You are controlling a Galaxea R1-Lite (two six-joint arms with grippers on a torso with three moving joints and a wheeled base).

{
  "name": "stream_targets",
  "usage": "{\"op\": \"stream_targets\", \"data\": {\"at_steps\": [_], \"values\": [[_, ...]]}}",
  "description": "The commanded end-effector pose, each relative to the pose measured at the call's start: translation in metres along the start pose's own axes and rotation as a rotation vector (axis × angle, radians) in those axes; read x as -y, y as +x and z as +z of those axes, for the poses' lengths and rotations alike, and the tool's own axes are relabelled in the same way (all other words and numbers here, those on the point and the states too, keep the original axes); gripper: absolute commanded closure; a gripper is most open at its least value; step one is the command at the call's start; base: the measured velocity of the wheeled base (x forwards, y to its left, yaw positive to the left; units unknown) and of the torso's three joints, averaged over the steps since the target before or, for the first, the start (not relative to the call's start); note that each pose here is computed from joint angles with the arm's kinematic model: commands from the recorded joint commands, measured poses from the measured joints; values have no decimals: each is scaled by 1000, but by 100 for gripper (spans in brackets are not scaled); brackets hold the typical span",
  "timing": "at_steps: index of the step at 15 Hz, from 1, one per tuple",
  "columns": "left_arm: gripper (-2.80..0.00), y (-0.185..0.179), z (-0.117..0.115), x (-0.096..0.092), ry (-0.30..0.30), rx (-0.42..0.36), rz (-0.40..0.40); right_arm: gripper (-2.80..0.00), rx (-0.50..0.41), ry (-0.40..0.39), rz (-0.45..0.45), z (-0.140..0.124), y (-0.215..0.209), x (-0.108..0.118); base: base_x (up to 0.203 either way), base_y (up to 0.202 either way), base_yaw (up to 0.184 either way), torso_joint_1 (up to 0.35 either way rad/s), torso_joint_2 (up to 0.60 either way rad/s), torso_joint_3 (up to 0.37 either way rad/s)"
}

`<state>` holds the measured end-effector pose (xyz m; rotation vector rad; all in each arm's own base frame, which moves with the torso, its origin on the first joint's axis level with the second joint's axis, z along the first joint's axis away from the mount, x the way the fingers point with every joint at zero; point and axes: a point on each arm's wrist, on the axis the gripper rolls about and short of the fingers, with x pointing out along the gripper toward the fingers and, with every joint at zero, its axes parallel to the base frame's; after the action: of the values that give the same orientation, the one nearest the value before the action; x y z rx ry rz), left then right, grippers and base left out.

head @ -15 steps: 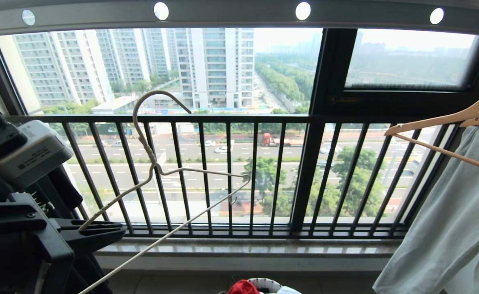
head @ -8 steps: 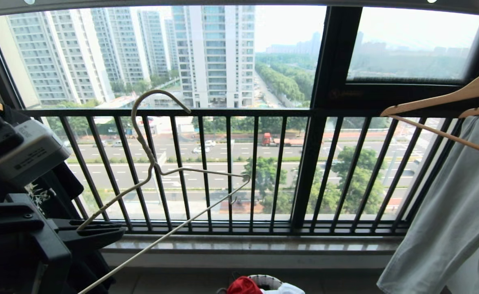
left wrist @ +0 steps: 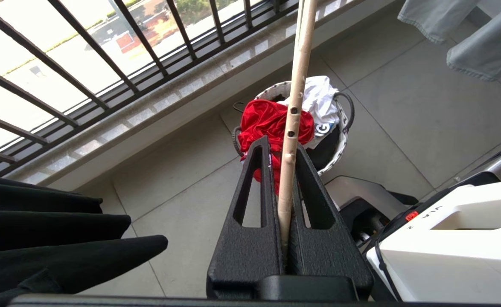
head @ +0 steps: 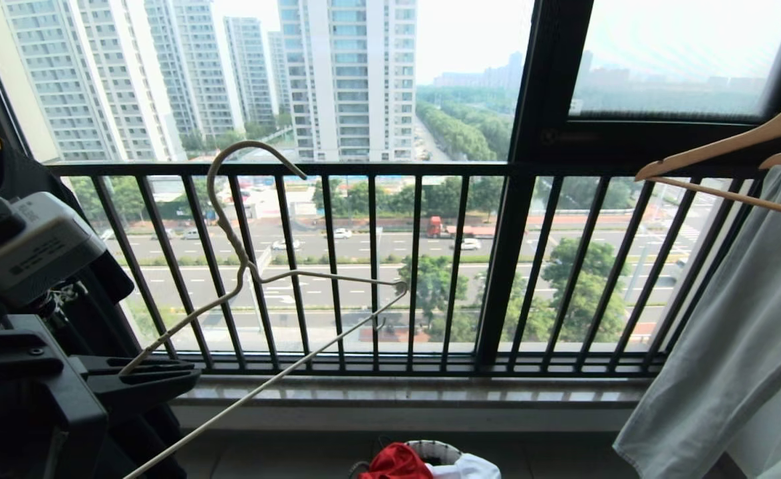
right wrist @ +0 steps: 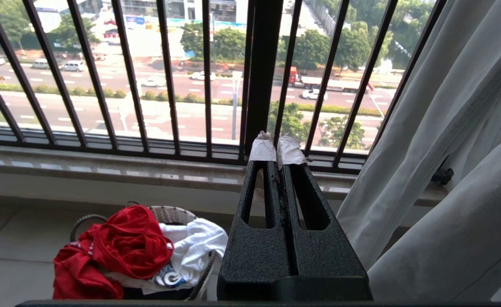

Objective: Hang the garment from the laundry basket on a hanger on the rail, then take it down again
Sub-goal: Pick up clothes from the basket

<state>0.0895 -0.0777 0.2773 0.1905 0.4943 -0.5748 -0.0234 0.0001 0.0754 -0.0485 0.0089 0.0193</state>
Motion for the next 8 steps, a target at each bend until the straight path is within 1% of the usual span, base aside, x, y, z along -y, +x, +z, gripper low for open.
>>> {"op": "stream_targets", "data": {"at_steps": [1, 5, 7, 8], "values": [[0, 0, 0, 0, -1, -1, 1, 0, -1, -1, 1, 0, 0, 0, 0, 0, 0, -154, 362, 194], [0, 0, -1, 0, 2, -2, -3, 0, -1, 1, 2, 0, 0, 0, 0, 0, 0, -172, 386, 210], [0, -2, -2, 1, 3, -1, -36, 0, -1, 1, 1, 0, 0, 0, 0, 0, 0, -224, 507, 277], [0, -2, -2, 0, 2, -1, -36, 0, -1, 1, 1, 0, 0, 0, 0, 0, 0, -229, 552, 304]]}}
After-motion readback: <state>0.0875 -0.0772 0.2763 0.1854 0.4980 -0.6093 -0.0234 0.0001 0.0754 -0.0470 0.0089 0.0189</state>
